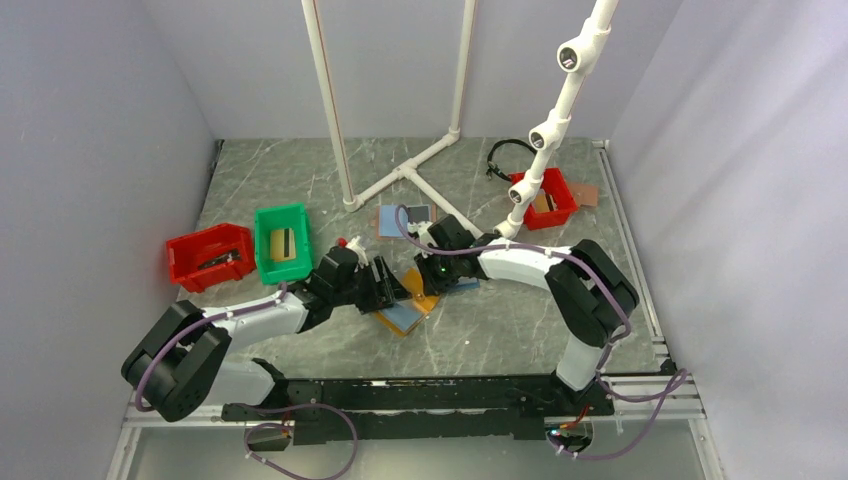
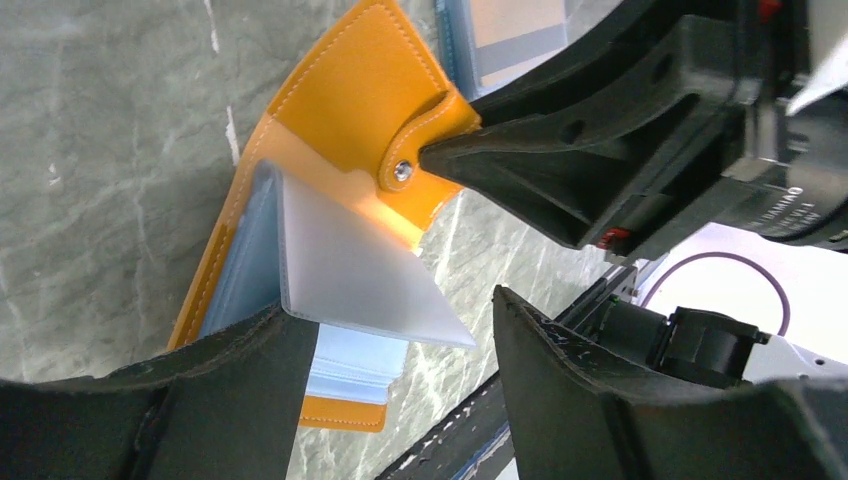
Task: Take the credit cards out of the card holder
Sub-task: Open the card holder at the center of the board.
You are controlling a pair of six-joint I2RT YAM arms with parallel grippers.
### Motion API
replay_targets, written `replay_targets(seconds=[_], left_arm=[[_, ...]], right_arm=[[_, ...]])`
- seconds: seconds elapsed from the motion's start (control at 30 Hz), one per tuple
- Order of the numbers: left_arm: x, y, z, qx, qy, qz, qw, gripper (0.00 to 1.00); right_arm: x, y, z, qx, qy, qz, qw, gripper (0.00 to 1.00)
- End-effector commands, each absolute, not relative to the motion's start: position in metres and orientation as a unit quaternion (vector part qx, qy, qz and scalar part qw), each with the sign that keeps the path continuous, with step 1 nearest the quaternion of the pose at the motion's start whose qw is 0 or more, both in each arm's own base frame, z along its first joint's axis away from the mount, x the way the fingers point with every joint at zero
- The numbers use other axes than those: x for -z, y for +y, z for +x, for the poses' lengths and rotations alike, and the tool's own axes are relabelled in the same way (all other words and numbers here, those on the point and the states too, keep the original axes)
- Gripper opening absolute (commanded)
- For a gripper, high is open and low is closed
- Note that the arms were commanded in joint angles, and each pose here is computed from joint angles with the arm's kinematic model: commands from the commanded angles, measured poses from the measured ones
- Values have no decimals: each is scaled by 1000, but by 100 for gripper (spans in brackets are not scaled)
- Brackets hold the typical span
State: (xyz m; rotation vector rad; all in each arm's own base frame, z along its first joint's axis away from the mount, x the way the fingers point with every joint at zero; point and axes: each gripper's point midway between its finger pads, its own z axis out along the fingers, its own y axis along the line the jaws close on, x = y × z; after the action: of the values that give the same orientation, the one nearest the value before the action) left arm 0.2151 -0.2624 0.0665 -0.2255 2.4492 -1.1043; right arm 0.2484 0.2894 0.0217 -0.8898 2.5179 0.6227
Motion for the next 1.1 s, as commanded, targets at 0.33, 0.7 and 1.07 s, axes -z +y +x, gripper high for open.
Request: replay_targets(seconds=[0.33, 0.7, 1.07], left_arm=[[-76, -275, 223, 432, 868, -65, 235, 9], [-56, -259, 220, 375, 897, -83, 221, 0], [-58, -276, 228, 392, 893, -63, 210, 4]], right_arm=[[-45, 318, 200, -325, 859, -376, 124, 34], [-99, 299, 245, -239, 809, -466, 268, 67], [-114, 330, 174, -396, 719, -539, 190, 44]])
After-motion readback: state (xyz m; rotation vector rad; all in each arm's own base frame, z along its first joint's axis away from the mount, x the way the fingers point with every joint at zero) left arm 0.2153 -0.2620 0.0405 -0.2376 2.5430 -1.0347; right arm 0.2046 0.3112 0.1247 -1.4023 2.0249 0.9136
